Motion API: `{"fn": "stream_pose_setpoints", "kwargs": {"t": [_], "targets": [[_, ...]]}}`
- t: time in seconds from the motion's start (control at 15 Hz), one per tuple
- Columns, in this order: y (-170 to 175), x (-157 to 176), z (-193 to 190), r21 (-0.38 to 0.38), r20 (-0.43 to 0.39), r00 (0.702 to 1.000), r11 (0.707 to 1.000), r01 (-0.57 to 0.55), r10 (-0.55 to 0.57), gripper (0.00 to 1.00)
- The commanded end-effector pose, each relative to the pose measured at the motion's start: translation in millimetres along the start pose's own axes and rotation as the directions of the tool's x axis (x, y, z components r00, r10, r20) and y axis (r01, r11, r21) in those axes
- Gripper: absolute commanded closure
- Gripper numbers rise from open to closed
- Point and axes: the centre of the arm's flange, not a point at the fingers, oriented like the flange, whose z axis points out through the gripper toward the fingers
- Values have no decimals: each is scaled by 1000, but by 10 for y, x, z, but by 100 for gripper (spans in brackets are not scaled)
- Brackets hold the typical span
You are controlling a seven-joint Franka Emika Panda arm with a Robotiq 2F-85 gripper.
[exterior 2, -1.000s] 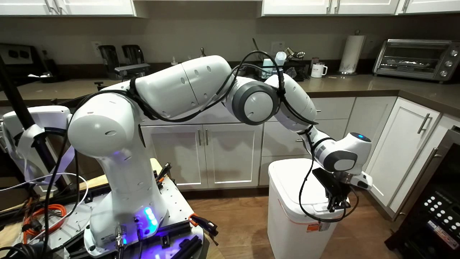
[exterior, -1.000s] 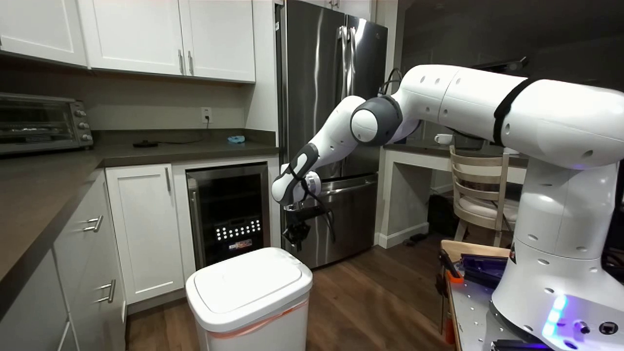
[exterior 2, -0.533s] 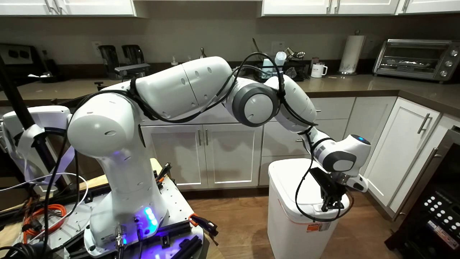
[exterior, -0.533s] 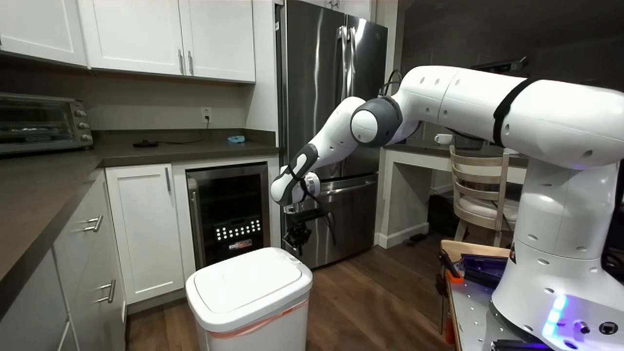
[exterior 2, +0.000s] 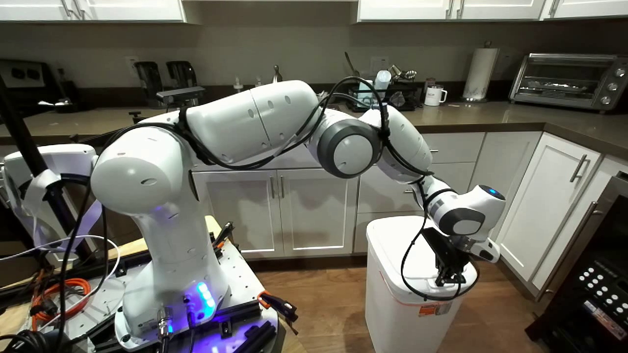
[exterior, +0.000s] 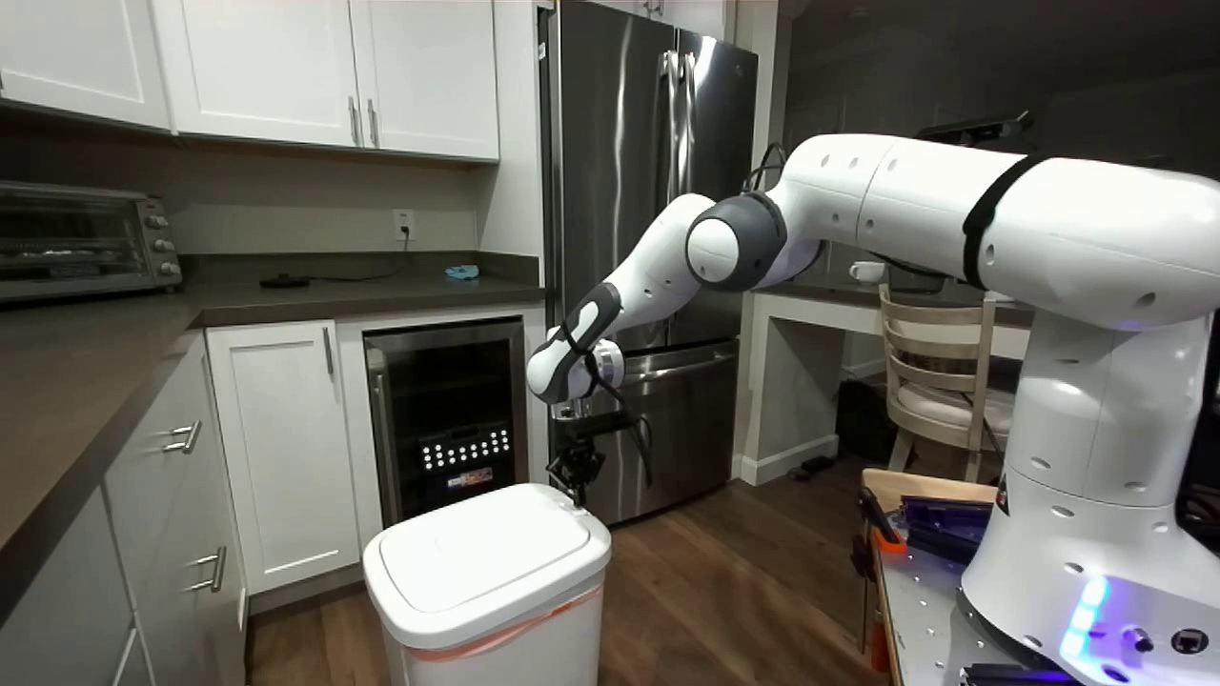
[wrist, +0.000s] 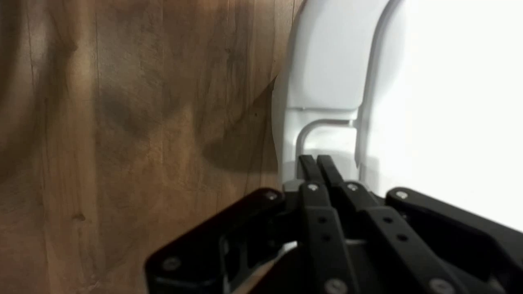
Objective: Open the lid of the bin
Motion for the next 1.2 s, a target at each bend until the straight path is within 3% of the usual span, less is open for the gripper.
{"fn": "stream_pose_setpoints", "kwargs": {"t": [0.0,0.33,0.53,0.8,1.13], "targets": [[141,68,153,69,-3,1000,998,-16,16,100],[302,161,-158,129,-19,998,990,-61,64,98],[271,277,-632,182,-56,994,980,-79,91,98],[95,353,-1221,198,-108,990,977,-74,96,98],[-119,135,-1605,161,31,990,977,-140,137,99]]}}
